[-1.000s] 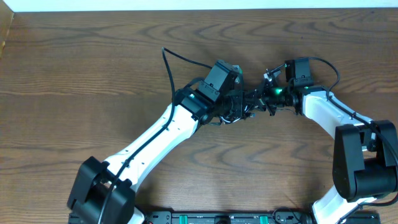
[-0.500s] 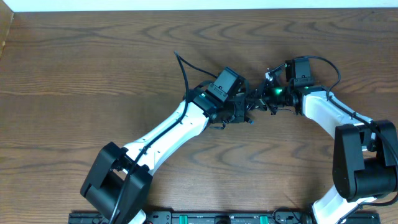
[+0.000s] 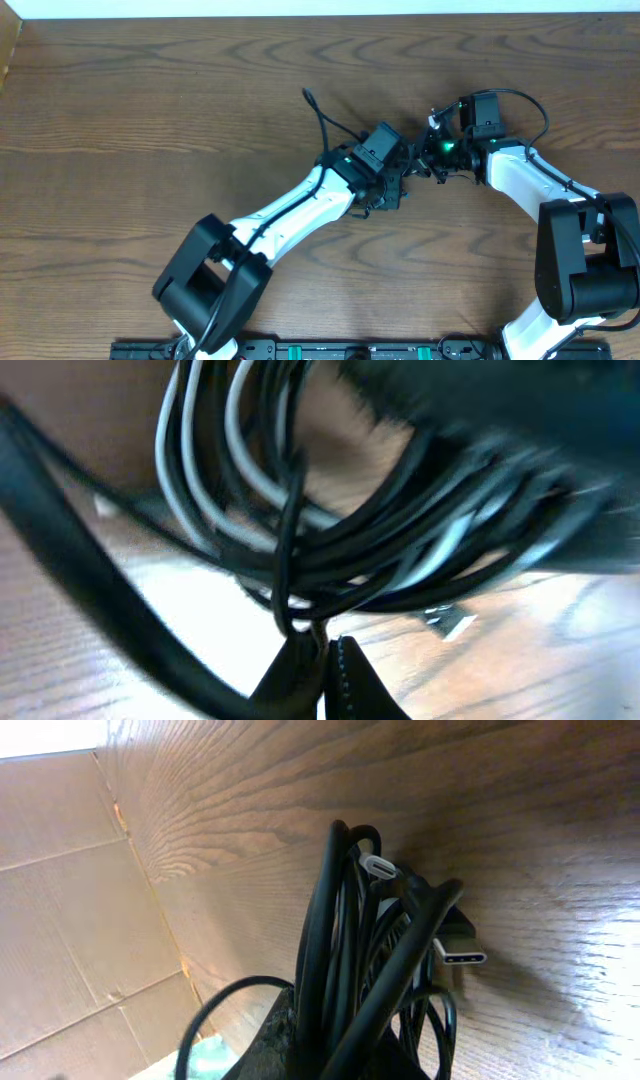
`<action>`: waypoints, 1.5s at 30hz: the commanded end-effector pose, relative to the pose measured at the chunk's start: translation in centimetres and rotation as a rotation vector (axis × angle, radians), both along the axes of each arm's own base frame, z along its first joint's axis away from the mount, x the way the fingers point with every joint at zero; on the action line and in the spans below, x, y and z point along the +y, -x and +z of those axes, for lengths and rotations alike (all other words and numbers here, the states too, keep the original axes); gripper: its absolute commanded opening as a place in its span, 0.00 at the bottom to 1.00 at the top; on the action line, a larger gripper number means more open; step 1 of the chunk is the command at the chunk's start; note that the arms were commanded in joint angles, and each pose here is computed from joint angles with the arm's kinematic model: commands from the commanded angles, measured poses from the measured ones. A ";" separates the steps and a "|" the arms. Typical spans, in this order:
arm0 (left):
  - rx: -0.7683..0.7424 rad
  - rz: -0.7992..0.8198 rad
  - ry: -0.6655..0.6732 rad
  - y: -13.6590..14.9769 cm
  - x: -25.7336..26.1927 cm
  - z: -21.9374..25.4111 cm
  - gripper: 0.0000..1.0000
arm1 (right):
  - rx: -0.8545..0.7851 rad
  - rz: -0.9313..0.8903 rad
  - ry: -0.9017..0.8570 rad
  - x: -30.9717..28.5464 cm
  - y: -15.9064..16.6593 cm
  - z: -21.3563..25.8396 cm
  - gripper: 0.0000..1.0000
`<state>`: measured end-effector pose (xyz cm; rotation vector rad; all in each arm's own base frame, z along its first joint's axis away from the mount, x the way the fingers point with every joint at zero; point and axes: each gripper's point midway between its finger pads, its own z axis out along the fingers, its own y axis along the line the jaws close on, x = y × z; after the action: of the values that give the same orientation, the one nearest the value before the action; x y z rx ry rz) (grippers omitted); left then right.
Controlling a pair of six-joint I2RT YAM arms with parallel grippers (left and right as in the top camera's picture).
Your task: Untangle cables
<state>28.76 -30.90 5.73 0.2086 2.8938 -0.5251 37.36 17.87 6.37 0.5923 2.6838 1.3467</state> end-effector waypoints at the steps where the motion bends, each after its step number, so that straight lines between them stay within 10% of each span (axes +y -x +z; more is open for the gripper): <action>1: -0.015 0.024 -0.017 -0.3 0.7 0.8 0.12 | -0.015 0.036 -0.040 0.8 0.1 0.8 0.01; 9: -0.128 0.050 0.058 -1.4 1.0 6.0 0.39 | -0.016 0.035 -0.037 0.7 0.1 0.7 0.01; 18: -0.136 0.144 0.067 -2.4 1.0 5.6 0.46 | -0.015 0.035 -0.037 0.7 0.1 0.7 0.01; 30: -0.172 0.230 0.003 -3.5 2.4 4.7 0.08 | -0.018 0.036 -0.037 0.7 0.1 0.7 0.01; 45: -0.098 0.191 -0.062 -1.5 0.7 0.6 0.08 | -0.018 0.036 -0.036 0.7 0.1 0.7 0.01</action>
<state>30.78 -30.19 7.85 -0.0360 2.7652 -0.4280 37.24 18.03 6.53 0.5820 2.6833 1.3662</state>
